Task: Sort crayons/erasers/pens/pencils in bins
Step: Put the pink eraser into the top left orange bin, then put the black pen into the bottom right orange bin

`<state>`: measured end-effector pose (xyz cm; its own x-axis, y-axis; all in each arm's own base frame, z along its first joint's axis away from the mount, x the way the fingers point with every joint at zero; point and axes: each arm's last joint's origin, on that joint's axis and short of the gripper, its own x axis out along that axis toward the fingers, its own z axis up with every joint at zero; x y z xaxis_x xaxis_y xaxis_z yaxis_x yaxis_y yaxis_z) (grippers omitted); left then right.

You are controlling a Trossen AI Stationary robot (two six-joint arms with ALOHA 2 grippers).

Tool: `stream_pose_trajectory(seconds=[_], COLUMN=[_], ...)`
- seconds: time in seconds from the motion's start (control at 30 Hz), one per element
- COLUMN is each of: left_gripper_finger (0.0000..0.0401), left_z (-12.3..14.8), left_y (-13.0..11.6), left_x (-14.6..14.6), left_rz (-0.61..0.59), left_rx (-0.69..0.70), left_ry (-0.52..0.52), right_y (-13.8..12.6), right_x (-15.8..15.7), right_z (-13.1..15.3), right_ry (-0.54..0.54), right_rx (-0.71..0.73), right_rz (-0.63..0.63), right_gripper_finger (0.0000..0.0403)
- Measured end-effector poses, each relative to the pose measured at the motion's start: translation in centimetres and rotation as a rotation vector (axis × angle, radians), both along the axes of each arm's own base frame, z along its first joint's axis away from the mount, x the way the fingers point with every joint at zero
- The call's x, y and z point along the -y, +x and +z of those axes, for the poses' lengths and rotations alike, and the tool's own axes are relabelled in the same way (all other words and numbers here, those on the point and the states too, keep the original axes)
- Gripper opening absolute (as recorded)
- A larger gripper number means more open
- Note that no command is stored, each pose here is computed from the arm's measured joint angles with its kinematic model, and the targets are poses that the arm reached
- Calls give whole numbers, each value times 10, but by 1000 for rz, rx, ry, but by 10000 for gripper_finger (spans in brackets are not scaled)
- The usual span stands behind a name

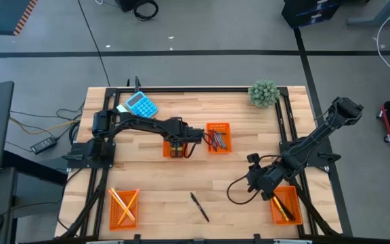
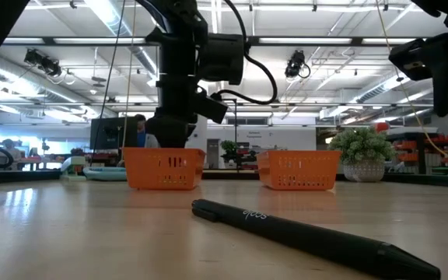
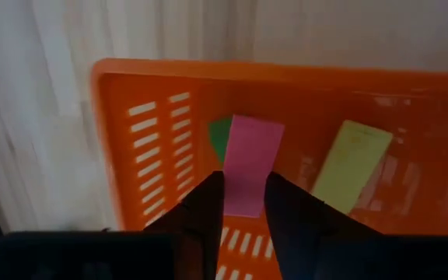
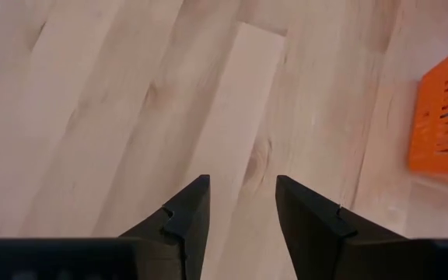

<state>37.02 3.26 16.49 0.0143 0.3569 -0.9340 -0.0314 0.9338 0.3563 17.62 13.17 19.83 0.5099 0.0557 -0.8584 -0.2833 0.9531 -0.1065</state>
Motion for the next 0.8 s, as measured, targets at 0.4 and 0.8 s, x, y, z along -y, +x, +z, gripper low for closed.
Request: stream_pose_trajectory(seconds=[0.4,0.8], left_gripper_finger=[155,201], left_z=[0,0], left_y=[1,1], left_x=[0,-2], left_rz=[-32,-22], left_rx=[2,4], left_ry=[-4,-4], right_y=[2,9], right_x=[2,-1], right_z=[1,14], right_ry=[-57,-110], right_rx=[55,115], right_rz=[-52,81], right_gripper_finger=[154,154])
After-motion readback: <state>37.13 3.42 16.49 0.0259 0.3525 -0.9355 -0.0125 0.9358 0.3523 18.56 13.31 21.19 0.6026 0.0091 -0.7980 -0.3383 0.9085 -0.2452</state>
